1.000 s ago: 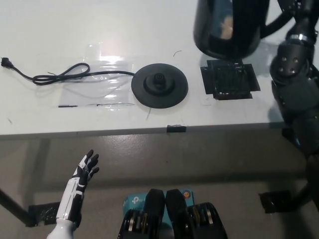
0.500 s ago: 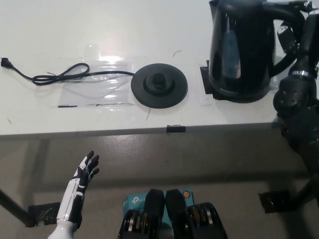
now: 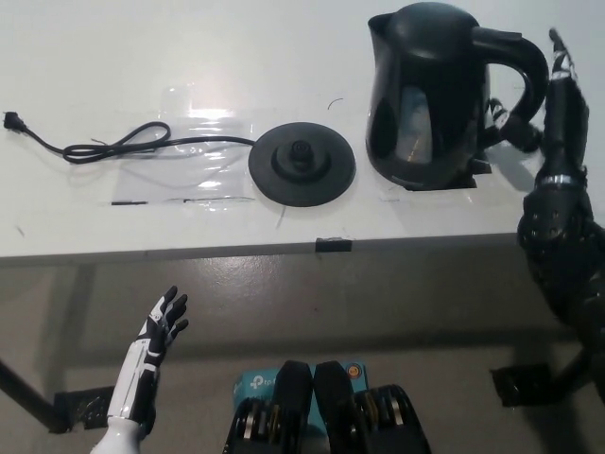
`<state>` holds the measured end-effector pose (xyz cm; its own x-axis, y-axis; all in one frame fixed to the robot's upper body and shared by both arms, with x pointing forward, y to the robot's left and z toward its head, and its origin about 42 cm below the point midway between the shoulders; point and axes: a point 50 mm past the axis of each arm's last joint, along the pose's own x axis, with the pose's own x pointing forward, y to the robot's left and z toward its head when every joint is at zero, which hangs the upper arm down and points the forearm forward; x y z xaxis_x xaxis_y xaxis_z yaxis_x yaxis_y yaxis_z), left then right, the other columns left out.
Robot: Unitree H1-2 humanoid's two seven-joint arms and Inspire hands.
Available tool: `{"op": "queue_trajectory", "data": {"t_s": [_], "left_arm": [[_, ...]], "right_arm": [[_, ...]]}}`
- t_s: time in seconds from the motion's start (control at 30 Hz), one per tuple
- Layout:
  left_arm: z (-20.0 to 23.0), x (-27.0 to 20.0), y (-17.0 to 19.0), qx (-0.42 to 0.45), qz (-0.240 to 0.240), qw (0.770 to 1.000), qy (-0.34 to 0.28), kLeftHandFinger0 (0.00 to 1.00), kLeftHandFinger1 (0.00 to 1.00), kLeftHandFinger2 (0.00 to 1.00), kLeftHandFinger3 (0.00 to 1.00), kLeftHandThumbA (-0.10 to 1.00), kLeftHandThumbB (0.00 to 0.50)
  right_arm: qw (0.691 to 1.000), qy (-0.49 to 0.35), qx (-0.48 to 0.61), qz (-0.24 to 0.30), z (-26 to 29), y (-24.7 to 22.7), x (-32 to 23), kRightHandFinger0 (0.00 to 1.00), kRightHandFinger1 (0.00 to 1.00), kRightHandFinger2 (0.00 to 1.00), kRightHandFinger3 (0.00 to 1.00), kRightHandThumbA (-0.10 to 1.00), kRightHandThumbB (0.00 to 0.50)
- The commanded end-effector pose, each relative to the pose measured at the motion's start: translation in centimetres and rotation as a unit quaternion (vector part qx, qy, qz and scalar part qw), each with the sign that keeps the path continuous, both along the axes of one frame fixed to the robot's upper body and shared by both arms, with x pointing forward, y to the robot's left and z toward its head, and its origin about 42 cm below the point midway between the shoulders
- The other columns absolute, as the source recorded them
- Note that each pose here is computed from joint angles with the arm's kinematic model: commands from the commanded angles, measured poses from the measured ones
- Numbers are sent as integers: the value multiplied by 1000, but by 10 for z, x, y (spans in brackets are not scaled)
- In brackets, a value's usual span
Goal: Use the right hand to grab the handle of the kettle from the base and place it on the right side
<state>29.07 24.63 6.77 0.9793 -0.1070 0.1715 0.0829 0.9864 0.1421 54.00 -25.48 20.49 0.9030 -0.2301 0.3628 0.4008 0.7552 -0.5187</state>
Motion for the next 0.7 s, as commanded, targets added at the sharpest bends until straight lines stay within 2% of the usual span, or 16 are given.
{"op": "queue_trajectory", "data": {"t_s": [0.0,0.13,0.27,0.37,0.43,0.5,0.53,0.57,0.6,0.63,0.67], "left_arm": [[7,0,1,-5,-3,1000,-23,989,1000,1000,1000,1000,468],[7,0,3,-3,0,1000,-23,986,1000,1000,1000,1000,467],[6,-2,3,-1,-1,1000,-21,989,1000,1000,1000,1000,461],[5,-2,3,0,0,1000,-21,982,1000,1000,1000,1000,470],[5,-1,4,0,1,1000,-25,980,1000,1000,1000,1000,470],[5,-1,4,0,2,1000,-21,979,1000,1000,1000,1000,472],[5,-1,4,0,3,1000,-20,978,1000,1000,1000,1000,471],[5,-1,5,0,4,1000,-20,976,1000,1000,1000,1000,471],[4,-1,6,1,5,1000,-20,974,1000,1000,1000,1000,470],[4,0,6,0,6,1000,-19,969,1000,1000,1000,1000,476],[5,1,6,1,7,1000,-20,969,1000,1000,1000,1000,475]], "right_arm": [[999,-18,4,26,3,-6,-2,1000,1000,1000,1000,888,426],[999,-28,20,35,-7,-10,-13,1000,1000,1000,1000,884,464],[995,-43,59,66,-12,-17,-30,1000,1000,1000,1000,880,491],[990,-66,89,91,-12,-22,-48,1000,1000,1000,1000,1000,499],[976,-116,148,109,1,-24,-67,1000,1000,1000,1000,1000,488],[965,-171,167,107,16,-24,-85,1000,1000,1000,1000,1000,435],[959,-191,179,106,21,-23,-92,1000,1000,1000,1000,1000,433],[952,-212,193,108,26,-22,-102,1000,1000,1000,1000,1000,468],[944,-230,207,112,30,-21,-112,1000,1000,1000,1000,1000,476],[943,-251,200,89,32,-20,-119,1000,1000,1000,1000,1000,486],[939,-272,202,68,32,-17,-128,1000,1000,1000,1000,1000,472]]}}
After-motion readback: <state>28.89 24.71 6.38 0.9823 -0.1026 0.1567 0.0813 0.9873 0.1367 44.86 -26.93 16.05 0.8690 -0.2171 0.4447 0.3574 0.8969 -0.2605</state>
